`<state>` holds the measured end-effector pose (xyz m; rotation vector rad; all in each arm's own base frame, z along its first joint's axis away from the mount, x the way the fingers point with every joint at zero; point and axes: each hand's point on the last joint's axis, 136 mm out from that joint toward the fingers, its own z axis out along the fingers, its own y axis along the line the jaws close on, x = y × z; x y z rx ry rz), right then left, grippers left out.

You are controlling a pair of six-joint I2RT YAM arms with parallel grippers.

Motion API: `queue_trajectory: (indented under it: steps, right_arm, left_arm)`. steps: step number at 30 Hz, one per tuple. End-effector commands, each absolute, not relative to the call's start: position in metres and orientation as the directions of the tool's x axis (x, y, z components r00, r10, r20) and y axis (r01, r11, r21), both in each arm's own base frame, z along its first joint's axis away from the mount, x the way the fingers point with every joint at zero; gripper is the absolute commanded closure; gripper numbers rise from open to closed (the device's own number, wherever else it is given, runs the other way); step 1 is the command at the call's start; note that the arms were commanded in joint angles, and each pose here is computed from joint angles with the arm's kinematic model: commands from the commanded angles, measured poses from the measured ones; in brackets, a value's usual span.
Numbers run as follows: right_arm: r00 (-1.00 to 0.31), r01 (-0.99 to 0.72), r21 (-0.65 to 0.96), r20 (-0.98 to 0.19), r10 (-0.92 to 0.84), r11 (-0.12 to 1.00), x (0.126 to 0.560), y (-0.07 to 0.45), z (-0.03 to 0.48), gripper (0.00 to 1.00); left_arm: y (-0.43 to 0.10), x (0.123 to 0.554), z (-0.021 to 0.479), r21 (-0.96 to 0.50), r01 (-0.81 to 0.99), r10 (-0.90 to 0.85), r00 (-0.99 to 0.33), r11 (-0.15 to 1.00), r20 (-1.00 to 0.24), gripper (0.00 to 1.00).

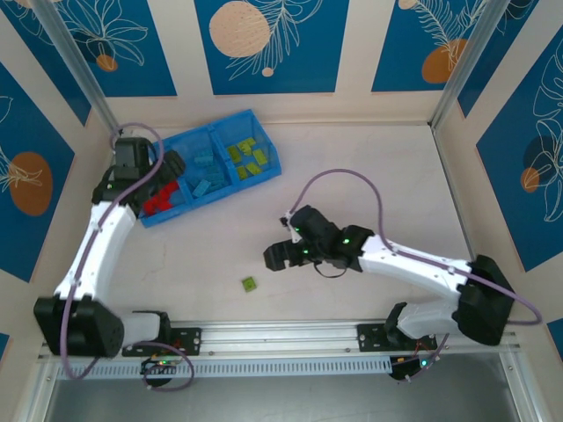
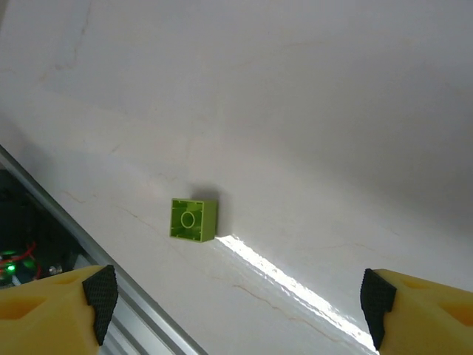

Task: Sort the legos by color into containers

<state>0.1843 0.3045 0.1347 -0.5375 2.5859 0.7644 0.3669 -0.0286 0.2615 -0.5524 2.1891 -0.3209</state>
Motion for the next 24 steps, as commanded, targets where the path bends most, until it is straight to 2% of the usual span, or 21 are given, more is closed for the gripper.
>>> queue_trajectory:
  steps: [1, 5, 9, 12, 17, 19, 21, 24]
  right_arm:
    - [-0.807, -0.522, 0.327, -0.49, -0.331, 0.788, 0.189, 0.328, 0.128, 0.14]
    - [-0.751, -0.601, 0.166, -0.452, -0.481, 0.782, 0.181, 0.353, 0.101, 0.15]
    - [-0.699, -0.674, 0.074, -0.386, -0.602, 0.735, 0.171, 0.379, 0.071, 0.2]
    - [-0.698, -0.671, -0.007, -0.334, -0.634, 0.742, 0.171, 0.382, 0.051, 0.17]
    - [-0.712, -0.673, -0.017, -0.256, -0.654, 0.74, 0.157, 0.379, 0.032, 0.17]
    - [-0.72, -0.67, -0.005, -0.24, -0.651, 0.743, 0.15, 0.378, 0.027, 0.23]
    - [-0.732, -0.657, -0.009, -0.23, -0.641, 0.754, 0.147, 0.376, 0.023, 0.4]
    - [-0.746, -0.64, -0.009, -0.233, -0.624, 0.768, 0.147, 0.375, 0.021, 0.54]
  left_arm:
    - [-0.068, 0.331, 0.266, -0.367, -0.115, -0.354, -0.626, 0.923, -0.695, 0.14]
    - [-0.095, 0.298, 0.268, -0.312, 0.057, -0.187, -0.696, 0.948, -0.694, 0.11]
    - [-0.096, 0.279, 0.261, -0.205, 0.183, -0.006, -0.731, 0.962, -0.683, 0.07]
    - [-0.082, 0.276, 0.259, -0.099, 0.197, 0.073, -0.712, 0.975, -0.698, 0.06]
    - [-0.076, 0.278, 0.252, -0.054, 0.197, 0.095, -0.675, 0.979, -0.731, 0.06]
    - [-0.077, 0.279, 0.248, -0.05, 0.203, 0.103, -0.678, 0.978, -0.728, 0.06]
    - [-0.076, 0.279, 0.243, -0.042, 0.206, 0.113, -0.686, 0.978, -0.719, 0.06]
    - [-0.076, 0.277, 0.24, -0.035, 0.213, 0.125, -0.69, 0.976, -0.713, 0.06]
